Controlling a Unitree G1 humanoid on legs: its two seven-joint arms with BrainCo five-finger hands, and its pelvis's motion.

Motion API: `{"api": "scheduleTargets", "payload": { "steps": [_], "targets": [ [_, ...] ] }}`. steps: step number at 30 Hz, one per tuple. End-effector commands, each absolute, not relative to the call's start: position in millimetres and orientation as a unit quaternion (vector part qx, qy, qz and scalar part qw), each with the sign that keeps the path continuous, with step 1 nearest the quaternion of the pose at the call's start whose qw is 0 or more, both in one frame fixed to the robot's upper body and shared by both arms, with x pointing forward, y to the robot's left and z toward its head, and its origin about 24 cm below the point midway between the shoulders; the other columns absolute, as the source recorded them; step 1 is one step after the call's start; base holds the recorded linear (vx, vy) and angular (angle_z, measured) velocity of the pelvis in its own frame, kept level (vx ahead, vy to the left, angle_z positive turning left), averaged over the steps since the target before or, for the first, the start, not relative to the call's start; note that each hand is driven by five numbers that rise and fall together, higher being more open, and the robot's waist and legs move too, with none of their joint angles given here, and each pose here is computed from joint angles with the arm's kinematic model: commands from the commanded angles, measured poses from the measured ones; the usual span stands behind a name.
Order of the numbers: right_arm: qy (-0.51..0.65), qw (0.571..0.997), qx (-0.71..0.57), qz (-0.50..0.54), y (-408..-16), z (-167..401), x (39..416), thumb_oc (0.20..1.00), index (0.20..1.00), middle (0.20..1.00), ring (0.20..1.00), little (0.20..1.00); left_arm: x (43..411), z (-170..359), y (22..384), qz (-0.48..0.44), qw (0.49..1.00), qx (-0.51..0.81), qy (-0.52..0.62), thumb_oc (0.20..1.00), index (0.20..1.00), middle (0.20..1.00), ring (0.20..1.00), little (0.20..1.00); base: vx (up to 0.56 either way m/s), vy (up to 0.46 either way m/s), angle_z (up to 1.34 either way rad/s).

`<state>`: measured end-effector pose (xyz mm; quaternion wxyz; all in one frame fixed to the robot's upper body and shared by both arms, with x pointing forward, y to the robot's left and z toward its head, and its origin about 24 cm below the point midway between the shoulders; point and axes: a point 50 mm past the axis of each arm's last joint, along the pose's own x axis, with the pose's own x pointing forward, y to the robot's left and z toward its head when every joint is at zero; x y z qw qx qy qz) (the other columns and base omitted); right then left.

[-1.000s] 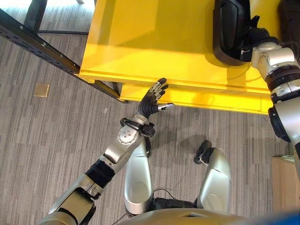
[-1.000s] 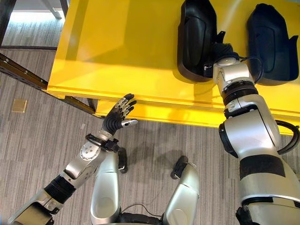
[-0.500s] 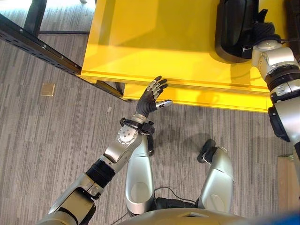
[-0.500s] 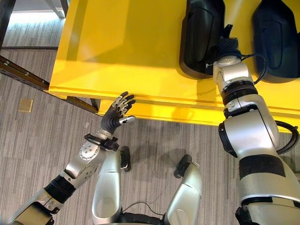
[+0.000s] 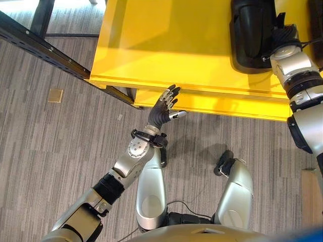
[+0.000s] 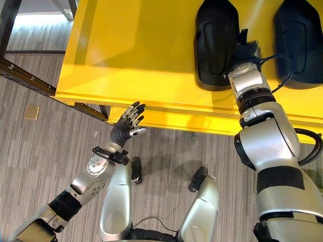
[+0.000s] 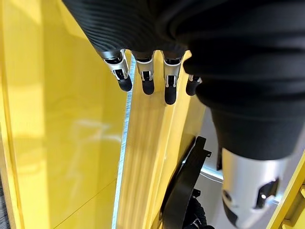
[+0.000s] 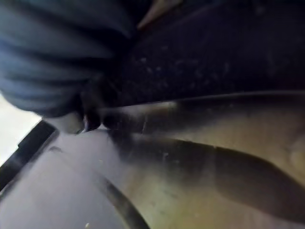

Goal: Move parts from the plastic box to the shelf.

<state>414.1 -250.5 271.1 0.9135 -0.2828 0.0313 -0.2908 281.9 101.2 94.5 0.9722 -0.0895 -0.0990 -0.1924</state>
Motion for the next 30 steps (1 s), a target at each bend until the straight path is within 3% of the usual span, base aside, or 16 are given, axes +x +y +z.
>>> {"api": "scheduleTargets", "payload": {
  "steps": [1,9,21,30],
  "targets": [
    [0.01,0.907,-0.277,-0.317,-252,296,411,1.0,1.0,1.0,1.0,1.0,269,108,92,-0.223,0.959,-0.11,-0.138,1.0,1.0,1.0,1.0,1.0,0.0,0.0,0.0],
    [0.028,0.907,-0.256,-0.333,-256,288,410,1.0,1.0,1.0,1.0,1.0,267,110,90,-0.225,0.957,-0.116,-0.14,1.0,1.0,1.0,1.0,1.0,0.0,0.0,0.0],
    [0.027,0.956,-0.062,-0.287,-242,271,417,1.0,1.0,1.0,1.0,1.0,269,111,86,-0.222,0.959,-0.118,-0.13,1.0,1.0,1.0,1.0,1.0,0.0,0.001,-0.01],
    [-0.158,0.947,-0.011,-0.28,-221,306,412,1.0,1.0,1.0,1.0,1.0,267,108,89,-0.211,0.963,-0.11,-0.124,1.0,1.0,1.0,1.0,1.0,0.04,-0.008,-0.02]
  ]
}}
